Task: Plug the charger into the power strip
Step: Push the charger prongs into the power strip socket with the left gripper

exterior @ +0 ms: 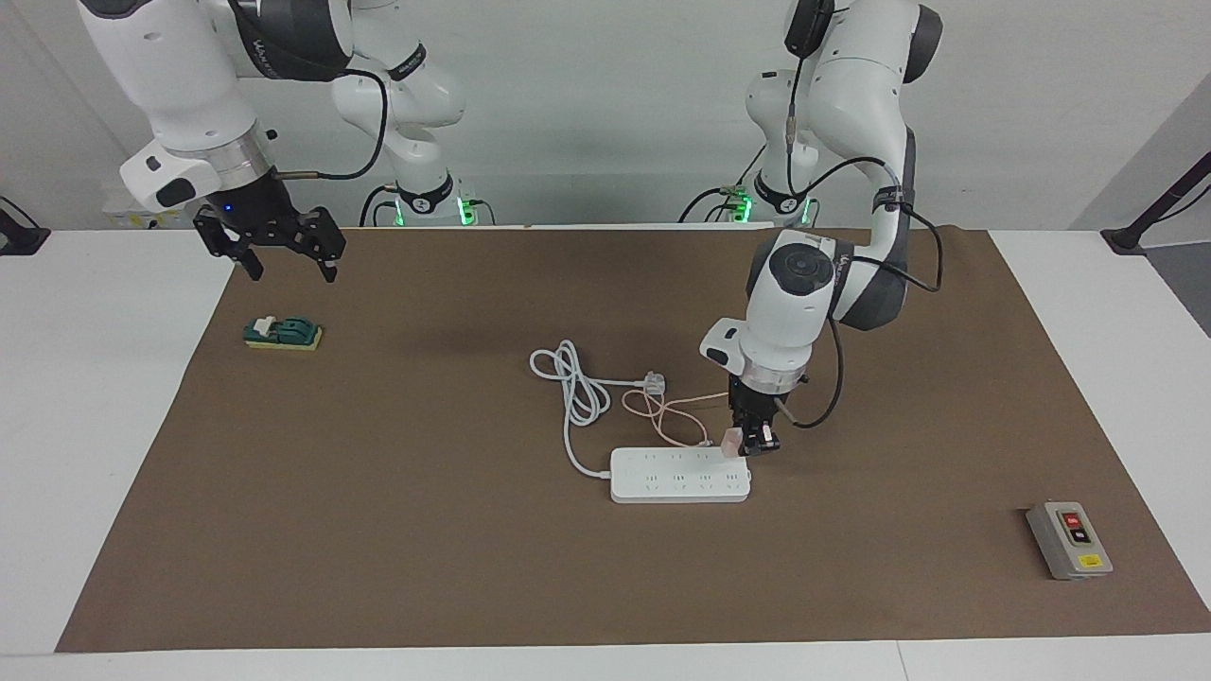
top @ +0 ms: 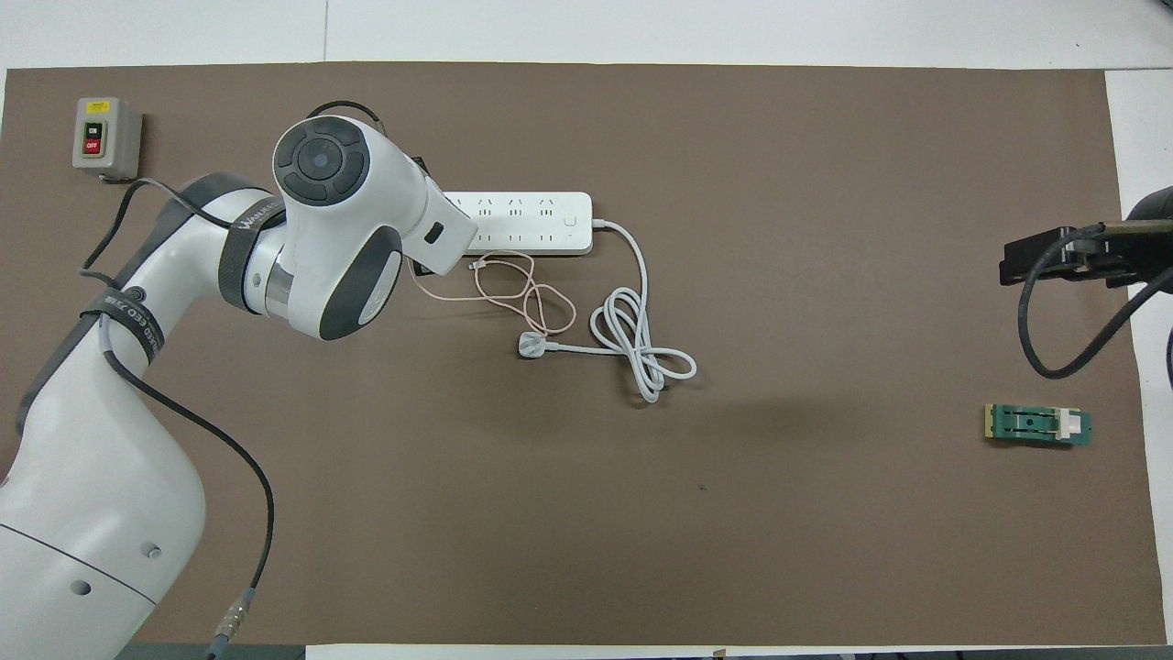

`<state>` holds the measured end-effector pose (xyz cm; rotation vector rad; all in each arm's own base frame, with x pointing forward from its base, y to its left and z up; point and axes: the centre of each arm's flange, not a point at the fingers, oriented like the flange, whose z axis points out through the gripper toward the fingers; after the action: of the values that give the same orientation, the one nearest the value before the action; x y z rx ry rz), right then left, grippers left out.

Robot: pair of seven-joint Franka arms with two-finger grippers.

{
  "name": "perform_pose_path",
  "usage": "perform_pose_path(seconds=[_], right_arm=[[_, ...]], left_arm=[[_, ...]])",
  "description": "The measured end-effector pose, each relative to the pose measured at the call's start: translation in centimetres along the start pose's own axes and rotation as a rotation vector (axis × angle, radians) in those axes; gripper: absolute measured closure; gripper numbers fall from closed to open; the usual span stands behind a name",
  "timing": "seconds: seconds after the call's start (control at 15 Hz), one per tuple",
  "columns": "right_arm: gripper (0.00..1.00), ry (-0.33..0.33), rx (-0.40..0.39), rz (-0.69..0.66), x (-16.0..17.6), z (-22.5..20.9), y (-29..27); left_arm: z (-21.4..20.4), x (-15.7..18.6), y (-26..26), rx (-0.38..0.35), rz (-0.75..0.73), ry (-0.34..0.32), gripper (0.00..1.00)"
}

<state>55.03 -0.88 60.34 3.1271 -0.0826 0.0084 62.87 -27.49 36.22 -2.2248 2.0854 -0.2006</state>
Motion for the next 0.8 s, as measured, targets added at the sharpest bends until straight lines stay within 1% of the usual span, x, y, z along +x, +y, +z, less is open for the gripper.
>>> perform_pose_path(seconds=[0.2,0.8], right_arm=[[0.00,-0.023,-0.001,-0.001,-0.3,0.2,0.0],[0.00,-0.022,-0.001,-0.004,-0.3,0.1,-0.2]], left_arm=[[0.5,-0.1,0.2,0.002,0.004,-0.001,0.68],[1.3,0.0,0.7,0.008,0.006,0.004,0.68]])
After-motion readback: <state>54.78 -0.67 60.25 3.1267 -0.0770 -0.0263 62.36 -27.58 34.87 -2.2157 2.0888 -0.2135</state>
